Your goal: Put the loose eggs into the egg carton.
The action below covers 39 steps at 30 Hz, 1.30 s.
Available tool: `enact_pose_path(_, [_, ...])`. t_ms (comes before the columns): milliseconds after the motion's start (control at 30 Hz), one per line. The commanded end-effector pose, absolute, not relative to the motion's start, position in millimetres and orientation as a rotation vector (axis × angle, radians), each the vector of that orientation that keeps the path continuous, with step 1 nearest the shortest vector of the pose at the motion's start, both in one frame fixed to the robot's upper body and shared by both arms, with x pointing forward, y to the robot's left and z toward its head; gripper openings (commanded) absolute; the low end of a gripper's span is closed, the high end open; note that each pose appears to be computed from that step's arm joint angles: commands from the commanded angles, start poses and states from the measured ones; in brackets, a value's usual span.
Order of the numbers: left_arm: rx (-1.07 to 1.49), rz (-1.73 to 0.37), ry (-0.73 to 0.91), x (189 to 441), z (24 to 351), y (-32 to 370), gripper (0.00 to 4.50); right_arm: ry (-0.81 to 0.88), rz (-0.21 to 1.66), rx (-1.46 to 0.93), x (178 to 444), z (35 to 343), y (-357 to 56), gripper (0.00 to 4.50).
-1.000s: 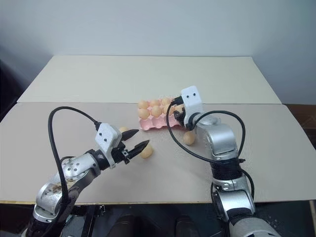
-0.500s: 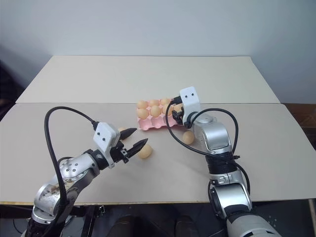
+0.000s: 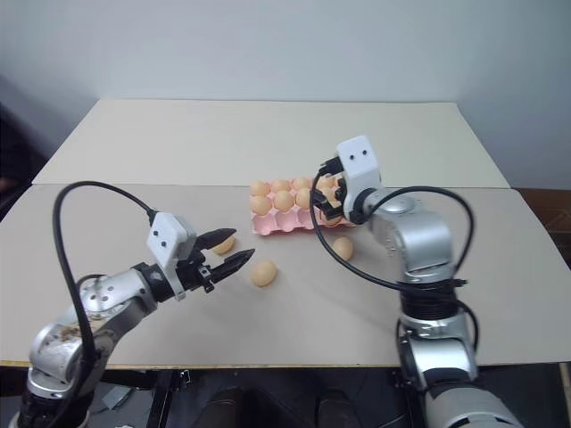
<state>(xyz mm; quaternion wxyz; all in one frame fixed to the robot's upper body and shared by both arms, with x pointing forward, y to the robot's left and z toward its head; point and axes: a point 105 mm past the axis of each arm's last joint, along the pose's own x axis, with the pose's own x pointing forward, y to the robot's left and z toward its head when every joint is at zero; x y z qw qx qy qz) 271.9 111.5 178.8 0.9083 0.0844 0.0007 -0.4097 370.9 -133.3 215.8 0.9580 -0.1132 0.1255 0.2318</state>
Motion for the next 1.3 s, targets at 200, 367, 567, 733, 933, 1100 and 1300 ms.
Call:
enact_pose_path(200, [0.183, -0.933, -0.006, 267, 198, 128, 2.95, 0.301, 0.750, -0.357, 302, 247, -213, 4.48])
enact_pose_path(367, [0.198, -0.921, 0.005, 274, 202, 148, 2.95, 0.257, 0.698, -0.274, 280, 264, -267, 4.48])
enact_pose_path(567, [0.208, -0.959, 0.028, 274, 202, 157, 2.95, 0.259, 0.564, -0.275, 250, 280, -324, 4.48])
enact_pose_path(733, [0.194, -0.985, 0.039, 273, 195, 149, 2.95, 0.282, 0.598, -0.239, 245, 278, -320, 4.48])
enact_pose_path(933, [0.166, -1.009, 0.048, 268, 188, 135, 2.95, 0.360, 0.666, -0.248, 264, 243, -254, 4.48])
enact_pose_path(1100, [0.152, -1.020, 0.061, 262, 182, 129, 2.95, 0.354, 0.604, -0.223, 278, 237, -208, 4.48])
enact_pose_path(1300, [0.149, -1.032, 0.069, 260, 178, 123, 2.95, 0.405, 0.363, -0.257, 307, 213, -186, 4.48])
